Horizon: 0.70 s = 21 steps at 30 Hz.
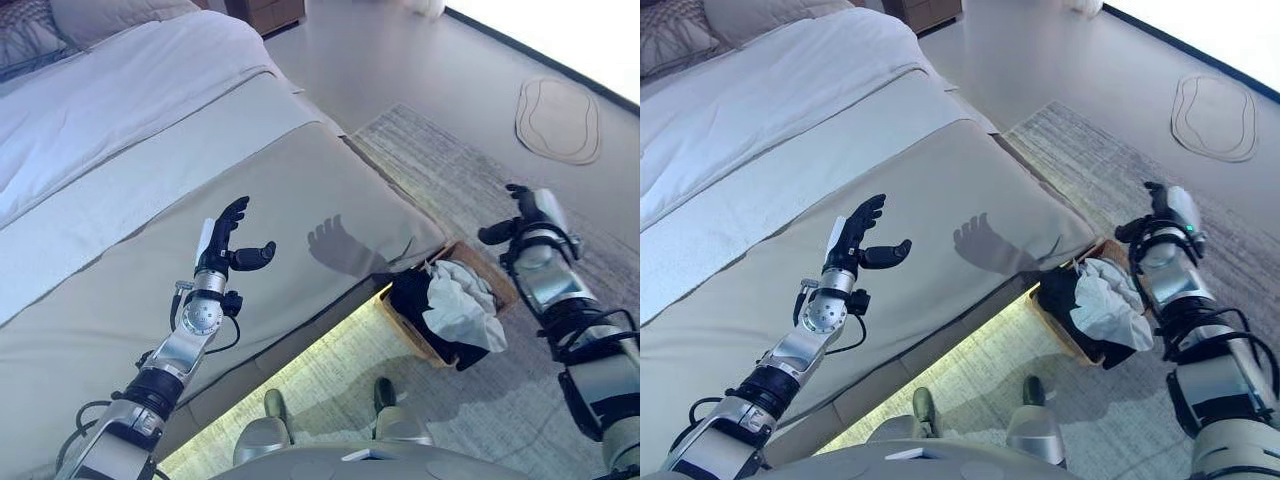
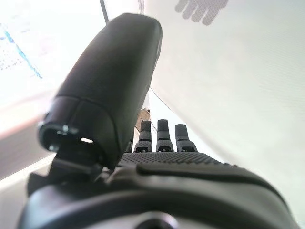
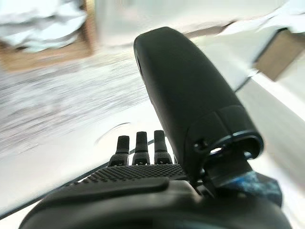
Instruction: Pick up the clothes from the bed and place them into the basket
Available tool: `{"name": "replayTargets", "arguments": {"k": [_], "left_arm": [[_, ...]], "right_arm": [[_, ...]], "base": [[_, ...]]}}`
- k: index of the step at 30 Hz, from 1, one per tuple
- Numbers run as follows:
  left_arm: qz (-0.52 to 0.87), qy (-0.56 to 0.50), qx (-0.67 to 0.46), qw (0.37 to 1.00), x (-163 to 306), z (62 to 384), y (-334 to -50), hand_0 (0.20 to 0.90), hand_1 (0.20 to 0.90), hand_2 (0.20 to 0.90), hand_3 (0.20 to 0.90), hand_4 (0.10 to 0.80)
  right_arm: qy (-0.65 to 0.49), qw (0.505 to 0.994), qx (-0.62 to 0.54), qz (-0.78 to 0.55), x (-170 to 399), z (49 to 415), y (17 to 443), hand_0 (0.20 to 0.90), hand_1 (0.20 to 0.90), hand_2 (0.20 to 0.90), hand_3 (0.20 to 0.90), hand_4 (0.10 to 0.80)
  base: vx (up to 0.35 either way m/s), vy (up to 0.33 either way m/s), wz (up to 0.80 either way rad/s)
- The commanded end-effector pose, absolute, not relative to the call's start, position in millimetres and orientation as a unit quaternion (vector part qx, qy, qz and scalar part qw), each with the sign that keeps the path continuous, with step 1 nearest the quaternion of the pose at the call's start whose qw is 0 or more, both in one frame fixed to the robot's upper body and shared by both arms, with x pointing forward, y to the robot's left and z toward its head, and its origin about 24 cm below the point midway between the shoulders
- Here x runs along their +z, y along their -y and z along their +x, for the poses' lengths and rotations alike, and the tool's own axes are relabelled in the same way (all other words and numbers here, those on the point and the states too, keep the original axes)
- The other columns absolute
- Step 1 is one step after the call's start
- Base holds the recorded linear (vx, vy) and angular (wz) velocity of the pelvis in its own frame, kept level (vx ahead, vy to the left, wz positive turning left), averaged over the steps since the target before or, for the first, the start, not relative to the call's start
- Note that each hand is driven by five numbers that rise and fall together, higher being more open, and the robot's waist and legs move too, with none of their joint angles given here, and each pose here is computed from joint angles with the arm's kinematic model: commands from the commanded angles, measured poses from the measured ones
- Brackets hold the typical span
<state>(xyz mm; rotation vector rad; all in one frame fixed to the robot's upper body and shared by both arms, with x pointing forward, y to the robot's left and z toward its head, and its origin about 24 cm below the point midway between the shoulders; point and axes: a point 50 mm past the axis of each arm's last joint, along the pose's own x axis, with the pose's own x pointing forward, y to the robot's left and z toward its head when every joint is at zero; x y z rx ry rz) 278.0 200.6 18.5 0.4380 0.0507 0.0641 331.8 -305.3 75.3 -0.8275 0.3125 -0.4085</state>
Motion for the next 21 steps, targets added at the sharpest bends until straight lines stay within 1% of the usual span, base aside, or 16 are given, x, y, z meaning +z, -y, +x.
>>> {"name": "replayTargets", "arguments": {"k": [1, 4, 9, 14, 21], "left_arm": [[0.236, 0.002, 0.044, 0.971, 22, 277, -209, 0.900, 0.900, 0.900, 0.900, 0.800], [0.237, -0.024, 0.040, 0.971, 9, 266, -212, 0.900, 0.900, 0.900, 0.900, 0.800], [0.251, -0.069, 0.027, 0.965, -18, 245, -214, 0.900, 0.900, 0.900, 0.900, 0.800], [0.249, -0.108, 0.024, 0.962, -38, 228, -218, 0.900, 0.900, 0.900, 0.900, 0.800], [0.247, -0.150, 0.025, 0.957, -57, 217, -214, 0.900, 0.900, 0.900, 0.900, 0.800]], "right_arm": [[-0.061, 0.888, -0.216, -0.401, 94, 338, 287, 0.900, 0.900, 0.900, 0.900, 0.800], [-0.041, 0.897, -0.199, -0.393, 78, 331, 269, 0.900, 0.900, 0.900, 0.900, 0.800], [-0.015, 0.892, -0.159, -0.423, 45, 308, 239, 0.900, 0.900, 0.900, 0.900, 0.800], [-0.011, 0.883, -0.125, -0.451, 23, 289, 227, 0.900, 0.900, 0.900, 0.900, 0.800], [-0.033, 0.880, -0.084, -0.467, -3, 270, 216, 0.900, 0.900, 0.900, 0.900, 0.800]], "base": [[0.030, 0.006, 0.16], [0.033, 0.009, 0.12], [0.027, 0.012, 0.26], [0.030, 0.013, 0.20], [0.017, 0.016, 0.17]]}}
